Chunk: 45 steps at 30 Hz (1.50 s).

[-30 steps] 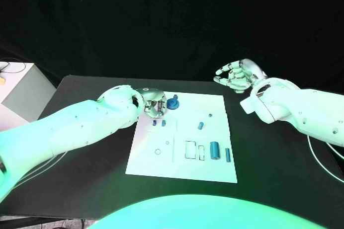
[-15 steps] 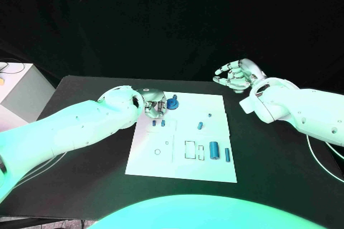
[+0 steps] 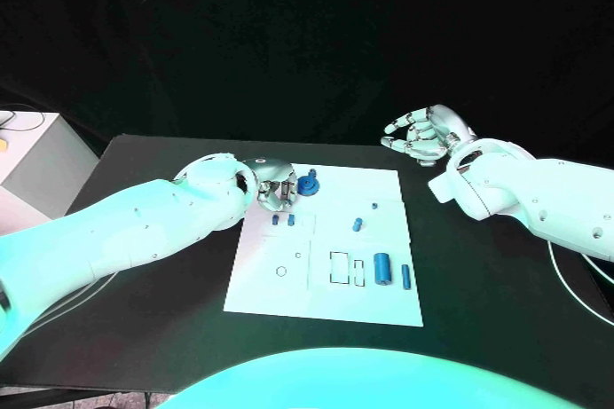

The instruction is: Assemble the parts on the task board

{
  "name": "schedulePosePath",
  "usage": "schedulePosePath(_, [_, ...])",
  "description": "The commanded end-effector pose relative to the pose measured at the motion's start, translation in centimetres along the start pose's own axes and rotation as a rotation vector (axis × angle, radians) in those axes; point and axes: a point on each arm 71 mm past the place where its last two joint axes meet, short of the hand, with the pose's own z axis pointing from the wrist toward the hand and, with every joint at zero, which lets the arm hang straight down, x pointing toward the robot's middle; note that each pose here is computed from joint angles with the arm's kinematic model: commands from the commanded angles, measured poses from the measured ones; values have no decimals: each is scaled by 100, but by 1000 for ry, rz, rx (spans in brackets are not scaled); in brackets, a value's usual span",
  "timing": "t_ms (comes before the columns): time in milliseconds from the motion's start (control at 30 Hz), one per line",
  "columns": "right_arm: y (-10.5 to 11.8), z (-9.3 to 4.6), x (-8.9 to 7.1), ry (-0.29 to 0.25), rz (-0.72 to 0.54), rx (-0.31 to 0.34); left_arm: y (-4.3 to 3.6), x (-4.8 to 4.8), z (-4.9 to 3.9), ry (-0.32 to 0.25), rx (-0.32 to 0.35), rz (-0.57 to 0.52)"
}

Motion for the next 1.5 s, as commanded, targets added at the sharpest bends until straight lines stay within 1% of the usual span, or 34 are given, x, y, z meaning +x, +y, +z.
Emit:
schedulePosePath(33, [7,-1,3,6,-1,-12,0,90,-10,40,-1,9])
schedulePosePath(733, [5,2,6,6,-1,-12,-5,84,-18,27,-3,7])
schedulePosePath(1500, [-2,-1,7,5,-1,-11,8,65,-36,4,-19,5])
